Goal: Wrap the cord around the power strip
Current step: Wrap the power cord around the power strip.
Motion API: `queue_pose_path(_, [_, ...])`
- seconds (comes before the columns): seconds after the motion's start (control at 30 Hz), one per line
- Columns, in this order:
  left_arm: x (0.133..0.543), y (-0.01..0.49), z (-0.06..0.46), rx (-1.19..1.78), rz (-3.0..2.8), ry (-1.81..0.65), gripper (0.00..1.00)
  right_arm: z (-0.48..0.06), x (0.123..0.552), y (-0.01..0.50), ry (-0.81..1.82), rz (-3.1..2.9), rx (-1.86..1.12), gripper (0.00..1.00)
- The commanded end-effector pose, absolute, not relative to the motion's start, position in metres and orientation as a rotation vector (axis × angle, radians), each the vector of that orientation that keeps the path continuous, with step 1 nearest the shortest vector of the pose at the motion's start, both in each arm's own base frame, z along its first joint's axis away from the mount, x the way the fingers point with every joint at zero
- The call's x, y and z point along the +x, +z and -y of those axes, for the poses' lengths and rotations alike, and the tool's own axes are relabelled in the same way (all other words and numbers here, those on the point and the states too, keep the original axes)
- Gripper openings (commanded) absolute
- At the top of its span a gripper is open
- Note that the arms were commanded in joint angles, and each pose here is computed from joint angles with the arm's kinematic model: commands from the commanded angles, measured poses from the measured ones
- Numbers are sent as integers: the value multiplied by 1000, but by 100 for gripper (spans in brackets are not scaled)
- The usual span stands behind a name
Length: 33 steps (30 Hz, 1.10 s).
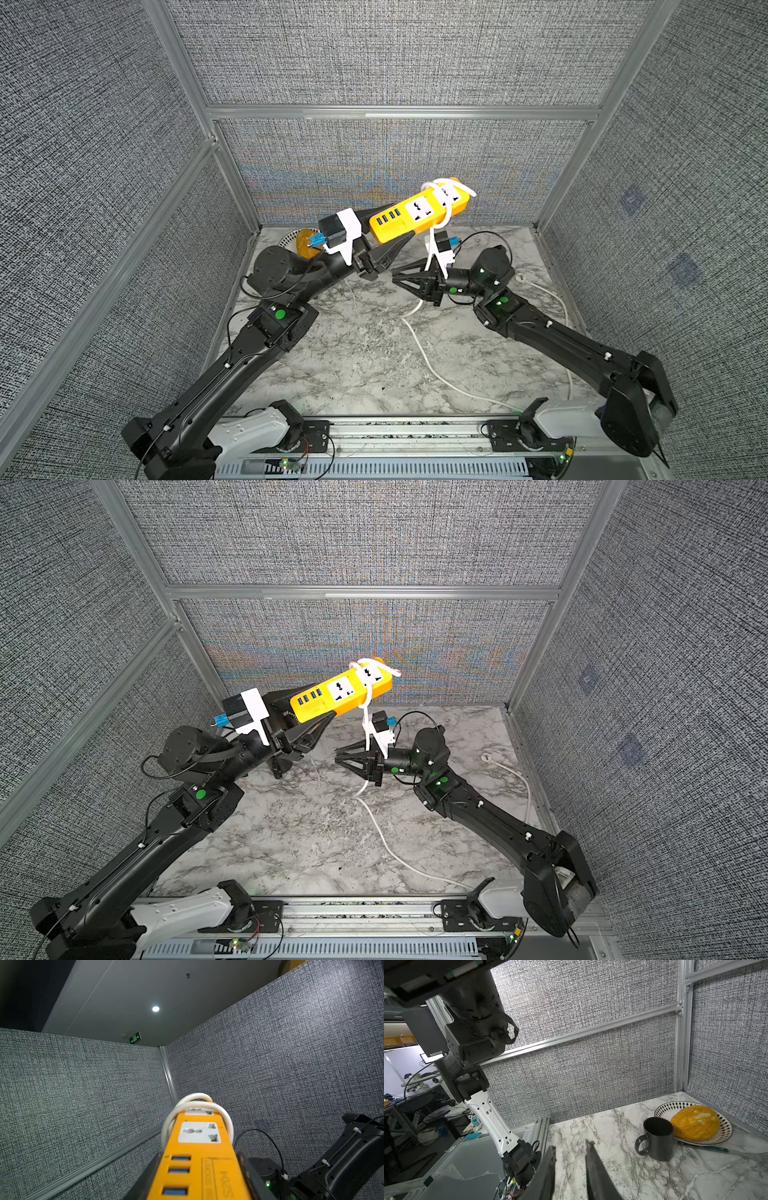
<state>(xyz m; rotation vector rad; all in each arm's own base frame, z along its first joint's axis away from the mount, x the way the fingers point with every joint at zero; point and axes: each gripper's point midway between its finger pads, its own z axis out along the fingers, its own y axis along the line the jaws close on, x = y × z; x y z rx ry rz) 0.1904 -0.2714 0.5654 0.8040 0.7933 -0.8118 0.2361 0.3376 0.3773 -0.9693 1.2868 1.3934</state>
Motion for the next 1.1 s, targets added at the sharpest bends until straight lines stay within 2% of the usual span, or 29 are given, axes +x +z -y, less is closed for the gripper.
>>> queue_pose_path(0.0, [186, 587, 253, 731, -707, -726, 0, -333, 232, 385, 1384, -1246, -959, 31])
queue_pose_path(0.2, [190, 588, 245, 691, -716, -678, 0, -328, 230, 376, 1389, -1262, -936, 29])
queue_pose_path(0.3, [190, 589, 244, 692, -714, -668, 0, -329, 229, 373, 1400, -1268, -940, 11])
queue_pose_path(0.37, [191, 590, 243, 690, -715, -642, 0, -329, 228, 370, 1400, -1275, -936, 6])
queue_pose_path(0.43, [193, 591, 241, 690, -716, -611, 0, -327, 229, 367, 1392, -1289, -926, 6])
queue_pose_path(0.6, [197, 590, 239, 702, -730, -548, 0, -325, 228, 359, 1384, -1316, -920, 19])
queue_pose_path(0.67, [197, 589, 239, 705, -733, -538, 0, -325, 227, 357, 1386, -1321, -918, 20])
queue_pose_path(0.73, [198, 589, 239, 706, -734, -533, 0, -325, 227, 356, 1387, -1326, -919, 16])
queue_pose_path(0.83, [201, 587, 240, 709, -747, -516, 0, -325, 227, 356, 1386, -1326, -923, 0])
queue_pose_path(0.93, [212, 586, 236, 692, -773, -439, 0, -326, 229, 349, 1348, -1367, -938, 0])
queue_pose_path(1.07, [240, 565, 241, 756, -864, -245, 0, -322, 229, 342, 1164, -1436, -1009, 0])
